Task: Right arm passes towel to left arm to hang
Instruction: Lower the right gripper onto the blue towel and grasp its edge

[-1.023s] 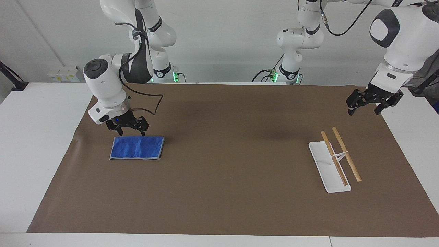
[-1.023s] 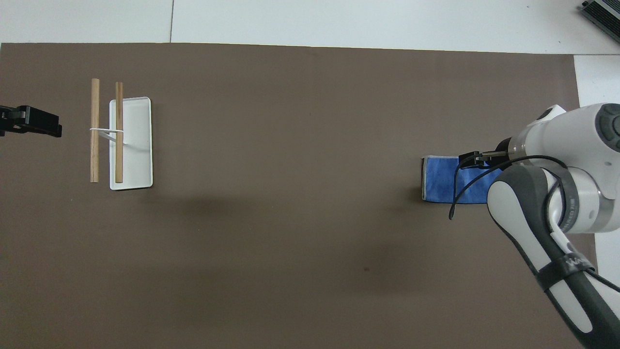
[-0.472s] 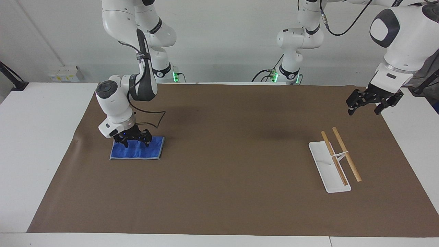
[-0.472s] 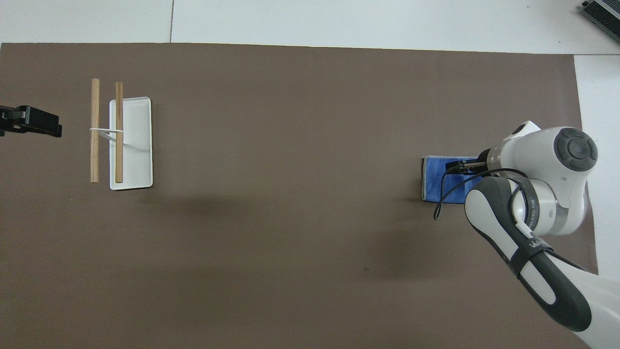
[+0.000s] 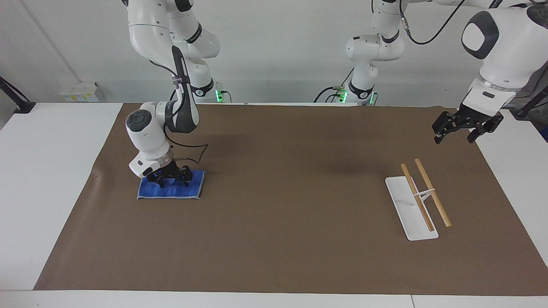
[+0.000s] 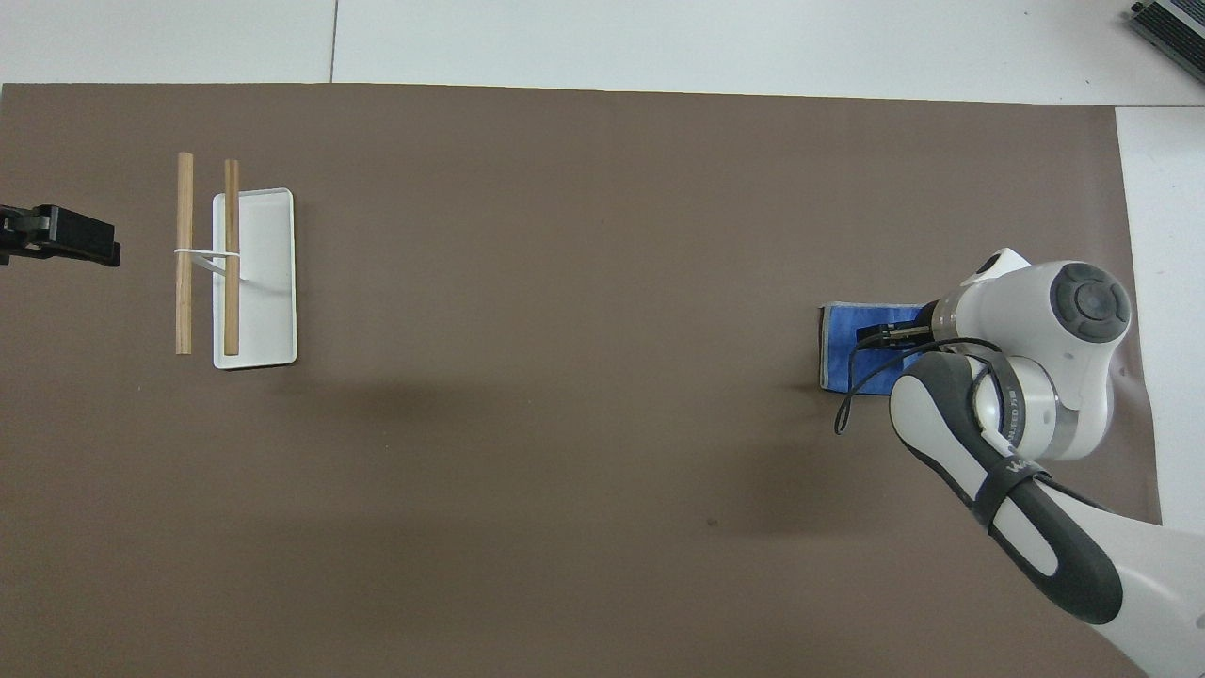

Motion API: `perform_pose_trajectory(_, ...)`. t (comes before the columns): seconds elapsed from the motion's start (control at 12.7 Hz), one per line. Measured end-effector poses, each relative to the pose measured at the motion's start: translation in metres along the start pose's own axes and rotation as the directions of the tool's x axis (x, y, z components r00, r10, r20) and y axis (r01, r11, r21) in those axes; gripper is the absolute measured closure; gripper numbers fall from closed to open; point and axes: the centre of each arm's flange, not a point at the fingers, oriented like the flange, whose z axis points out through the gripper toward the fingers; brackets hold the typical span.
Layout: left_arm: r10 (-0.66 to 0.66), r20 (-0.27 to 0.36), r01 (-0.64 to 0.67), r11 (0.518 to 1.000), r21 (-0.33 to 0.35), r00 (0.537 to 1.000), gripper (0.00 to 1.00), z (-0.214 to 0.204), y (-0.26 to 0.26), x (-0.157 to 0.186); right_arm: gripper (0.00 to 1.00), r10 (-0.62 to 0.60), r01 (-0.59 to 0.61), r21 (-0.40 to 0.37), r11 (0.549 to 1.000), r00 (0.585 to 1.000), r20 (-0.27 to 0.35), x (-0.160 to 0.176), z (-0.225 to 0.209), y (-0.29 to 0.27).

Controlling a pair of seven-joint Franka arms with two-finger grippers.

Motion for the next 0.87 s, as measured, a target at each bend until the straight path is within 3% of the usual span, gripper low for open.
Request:
perform_pose_trajectory(0.39, 0.0, 0.0, 0.0, 1.0, 0.0, 1.0, 0.0, 0.0, 0.0, 0.0, 0.74, 0.002, -0.002, -0.001, 1.0, 1.0, -0.009, 0.001, -0.005, 0.001)
perform_pose_trajectory(0.55, 0.0, 0.0, 0.0, 1.0, 0.0, 1.0, 0.0, 0.0, 0.0, 0.0, 0.95, 0.001, -0.001, -0.001, 1.0, 1.0, -0.01, 0.001, -0.005, 0.0)
perform_pose_trajectory(0.87, 0.0, 0.0, 0.0, 1.0, 0.0, 1.0, 0.0, 0.0, 0.0, 0.0, 0.96, -0.014, 0.014, 0.003, 1.0, 1.0, -0.004, 0.0, -0.016, -0.014)
